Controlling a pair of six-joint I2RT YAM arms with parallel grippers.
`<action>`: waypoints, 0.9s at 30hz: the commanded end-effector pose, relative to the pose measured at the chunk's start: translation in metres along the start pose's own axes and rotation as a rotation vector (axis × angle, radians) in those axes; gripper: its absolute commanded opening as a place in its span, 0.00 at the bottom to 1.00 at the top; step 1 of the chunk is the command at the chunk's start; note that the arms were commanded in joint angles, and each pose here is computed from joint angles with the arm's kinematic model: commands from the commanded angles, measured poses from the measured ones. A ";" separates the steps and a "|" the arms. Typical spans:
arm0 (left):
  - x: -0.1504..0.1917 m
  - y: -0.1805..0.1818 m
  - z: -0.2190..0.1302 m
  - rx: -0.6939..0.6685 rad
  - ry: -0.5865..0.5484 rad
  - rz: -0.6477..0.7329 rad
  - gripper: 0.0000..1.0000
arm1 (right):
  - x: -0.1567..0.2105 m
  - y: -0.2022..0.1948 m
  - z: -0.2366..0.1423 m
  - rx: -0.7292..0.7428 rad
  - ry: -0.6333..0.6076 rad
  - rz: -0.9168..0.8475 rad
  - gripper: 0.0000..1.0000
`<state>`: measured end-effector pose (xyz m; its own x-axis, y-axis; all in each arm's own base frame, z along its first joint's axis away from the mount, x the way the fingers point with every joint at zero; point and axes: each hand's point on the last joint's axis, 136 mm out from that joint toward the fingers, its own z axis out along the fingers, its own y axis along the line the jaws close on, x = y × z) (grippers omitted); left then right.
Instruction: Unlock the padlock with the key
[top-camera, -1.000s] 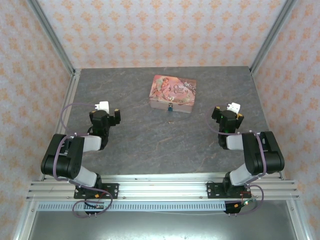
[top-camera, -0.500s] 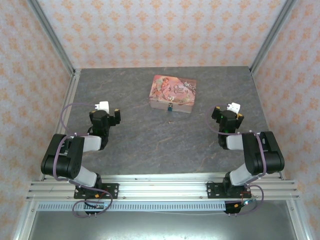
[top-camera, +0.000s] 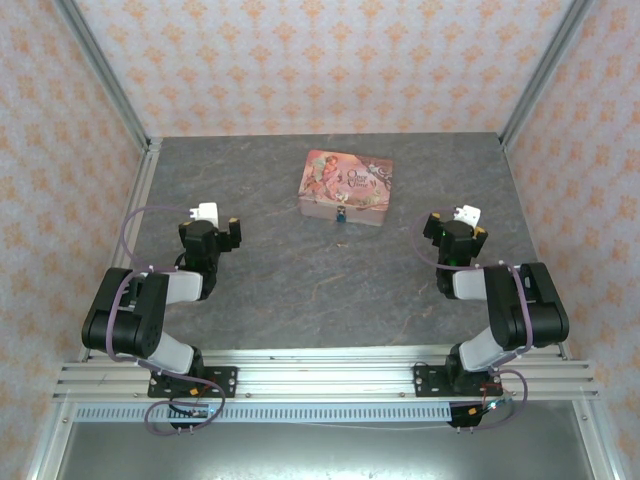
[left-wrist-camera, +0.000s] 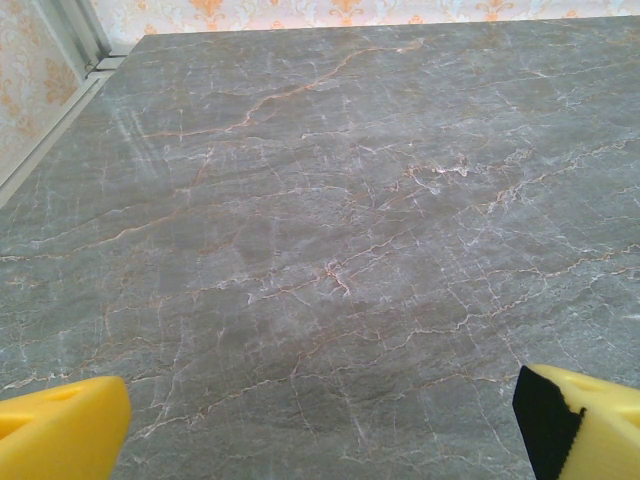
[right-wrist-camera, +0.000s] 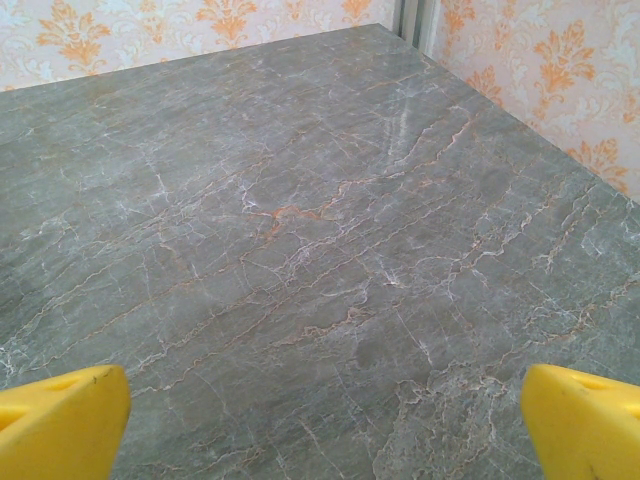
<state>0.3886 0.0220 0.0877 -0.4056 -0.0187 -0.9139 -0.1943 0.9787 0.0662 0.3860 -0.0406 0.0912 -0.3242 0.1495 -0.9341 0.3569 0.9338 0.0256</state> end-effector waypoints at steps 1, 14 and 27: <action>-0.007 0.002 0.002 0.002 -0.008 -0.013 1.00 | -0.003 0.001 0.000 -0.007 -0.003 0.013 1.00; -0.038 -0.046 -0.019 0.231 0.323 -0.050 0.71 | -0.042 0.000 -0.025 0.048 0.224 0.130 0.96; 0.002 -0.226 -0.062 0.403 0.493 0.117 0.65 | 0.016 0.088 -0.075 -0.219 0.572 0.325 0.79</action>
<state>0.3822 -0.1910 0.1032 -0.7629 0.0760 -0.6420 0.2078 0.9692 -0.1321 0.3668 0.0477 0.1252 -0.5919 0.4989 -0.6330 0.3299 0.8666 0.3744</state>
